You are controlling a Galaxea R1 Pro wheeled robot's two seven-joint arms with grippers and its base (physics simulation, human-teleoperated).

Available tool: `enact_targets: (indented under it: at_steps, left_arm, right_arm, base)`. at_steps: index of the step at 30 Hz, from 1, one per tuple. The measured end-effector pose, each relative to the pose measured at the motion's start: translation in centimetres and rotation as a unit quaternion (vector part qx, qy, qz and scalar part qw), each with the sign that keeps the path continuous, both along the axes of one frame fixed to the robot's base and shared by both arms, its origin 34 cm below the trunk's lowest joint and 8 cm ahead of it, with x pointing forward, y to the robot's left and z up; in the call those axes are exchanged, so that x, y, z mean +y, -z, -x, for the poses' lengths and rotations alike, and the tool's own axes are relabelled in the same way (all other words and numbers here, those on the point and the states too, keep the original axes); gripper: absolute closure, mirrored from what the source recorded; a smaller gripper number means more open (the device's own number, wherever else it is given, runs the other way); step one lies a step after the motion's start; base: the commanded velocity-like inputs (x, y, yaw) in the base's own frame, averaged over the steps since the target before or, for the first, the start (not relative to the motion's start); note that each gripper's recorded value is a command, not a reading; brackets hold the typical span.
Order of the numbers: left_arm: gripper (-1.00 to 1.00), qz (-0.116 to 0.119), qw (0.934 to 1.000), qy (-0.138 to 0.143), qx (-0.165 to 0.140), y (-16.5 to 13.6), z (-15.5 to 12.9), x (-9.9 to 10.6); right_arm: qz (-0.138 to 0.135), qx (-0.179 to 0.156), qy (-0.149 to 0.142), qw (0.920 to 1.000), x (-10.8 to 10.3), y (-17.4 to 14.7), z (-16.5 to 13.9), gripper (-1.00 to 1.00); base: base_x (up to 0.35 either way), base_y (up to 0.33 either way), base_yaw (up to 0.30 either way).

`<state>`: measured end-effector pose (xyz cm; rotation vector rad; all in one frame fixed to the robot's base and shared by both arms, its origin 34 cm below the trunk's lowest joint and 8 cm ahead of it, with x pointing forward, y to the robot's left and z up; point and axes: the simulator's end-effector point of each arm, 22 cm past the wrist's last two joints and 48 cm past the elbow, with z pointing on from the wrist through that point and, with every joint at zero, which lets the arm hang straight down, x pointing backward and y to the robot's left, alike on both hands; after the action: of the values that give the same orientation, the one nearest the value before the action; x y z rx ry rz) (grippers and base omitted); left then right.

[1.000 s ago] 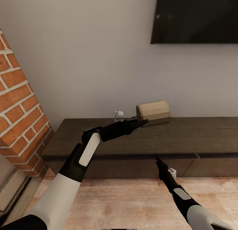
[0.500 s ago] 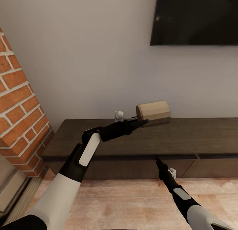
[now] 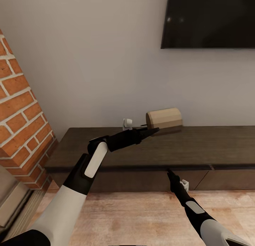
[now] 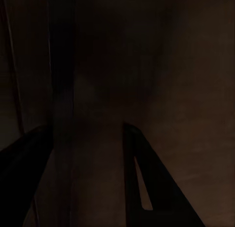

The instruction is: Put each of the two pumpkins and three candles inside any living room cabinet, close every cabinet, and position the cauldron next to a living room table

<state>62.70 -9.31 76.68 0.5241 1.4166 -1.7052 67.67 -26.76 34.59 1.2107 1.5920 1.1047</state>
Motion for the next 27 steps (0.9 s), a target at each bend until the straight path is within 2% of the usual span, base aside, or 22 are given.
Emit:
enact_targets:
  at_steps: [27]
  left_arm:
    - [1.0,0.0,0.9999,0.0,-0.012,-1.4,0.7,0.0]
  right_arm:
    - [0.0,-0.015,-0.003,0.9999,0.2,-1.7,-0.4,1.0]
  base:
    - [0.0,0.0,0.0]
